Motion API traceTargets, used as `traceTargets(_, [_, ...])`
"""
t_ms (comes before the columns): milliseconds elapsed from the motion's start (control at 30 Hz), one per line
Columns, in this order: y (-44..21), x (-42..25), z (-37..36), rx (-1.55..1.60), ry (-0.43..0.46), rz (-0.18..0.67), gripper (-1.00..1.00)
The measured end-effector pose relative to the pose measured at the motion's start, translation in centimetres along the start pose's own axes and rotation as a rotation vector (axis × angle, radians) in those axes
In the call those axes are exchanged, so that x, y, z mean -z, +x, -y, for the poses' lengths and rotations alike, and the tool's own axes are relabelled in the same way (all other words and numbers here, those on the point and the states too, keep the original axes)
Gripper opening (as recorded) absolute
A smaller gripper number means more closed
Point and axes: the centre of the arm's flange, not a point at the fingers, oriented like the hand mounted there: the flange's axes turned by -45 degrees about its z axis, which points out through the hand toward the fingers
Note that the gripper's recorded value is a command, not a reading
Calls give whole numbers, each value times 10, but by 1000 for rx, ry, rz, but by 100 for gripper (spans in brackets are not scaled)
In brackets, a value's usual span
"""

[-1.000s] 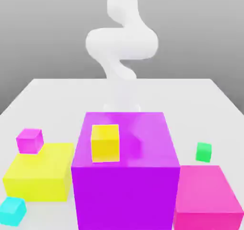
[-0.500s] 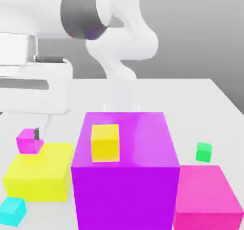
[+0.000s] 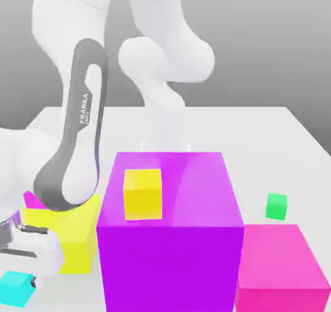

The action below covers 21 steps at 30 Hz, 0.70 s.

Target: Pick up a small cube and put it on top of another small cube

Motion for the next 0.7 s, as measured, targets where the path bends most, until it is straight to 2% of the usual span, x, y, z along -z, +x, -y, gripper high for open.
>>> traceTargets(167, [0,-2,0,0,1,1,-100])
traceTargets(400, [7,73,-5,8,18,22,-100])
traceTargets(700, [29,215,132,-43,70,24,-100])
